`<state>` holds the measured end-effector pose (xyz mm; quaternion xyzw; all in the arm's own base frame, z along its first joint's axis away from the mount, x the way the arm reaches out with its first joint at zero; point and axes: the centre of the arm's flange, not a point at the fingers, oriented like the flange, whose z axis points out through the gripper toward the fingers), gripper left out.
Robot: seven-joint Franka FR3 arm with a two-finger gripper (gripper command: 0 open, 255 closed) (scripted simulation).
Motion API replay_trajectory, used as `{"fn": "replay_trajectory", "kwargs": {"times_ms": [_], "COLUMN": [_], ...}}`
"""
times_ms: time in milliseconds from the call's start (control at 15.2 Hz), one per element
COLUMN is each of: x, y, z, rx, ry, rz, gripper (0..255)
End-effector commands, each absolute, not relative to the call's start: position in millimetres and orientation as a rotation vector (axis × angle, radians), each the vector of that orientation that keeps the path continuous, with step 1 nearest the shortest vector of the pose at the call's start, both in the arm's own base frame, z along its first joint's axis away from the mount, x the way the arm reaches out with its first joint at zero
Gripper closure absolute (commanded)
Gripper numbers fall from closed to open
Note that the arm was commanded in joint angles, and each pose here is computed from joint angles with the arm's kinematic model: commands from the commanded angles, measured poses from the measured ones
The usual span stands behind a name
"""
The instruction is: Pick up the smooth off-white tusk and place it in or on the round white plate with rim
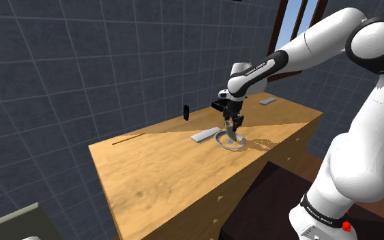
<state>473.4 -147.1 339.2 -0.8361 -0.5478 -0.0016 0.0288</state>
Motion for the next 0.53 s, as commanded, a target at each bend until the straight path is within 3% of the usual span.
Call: {"fn": "replay_trajectory", "kwargs": {"times_ms": [0, 462], "x": [474.6, 474.6], "y": [-146.3, -146.3], "z": [328.6, 291.6], "rx": [-2.580, -2.580], "ry": [-1.690, -1.690], "rz": [-0.006, -0.006], "gripper": [255, 255]}}
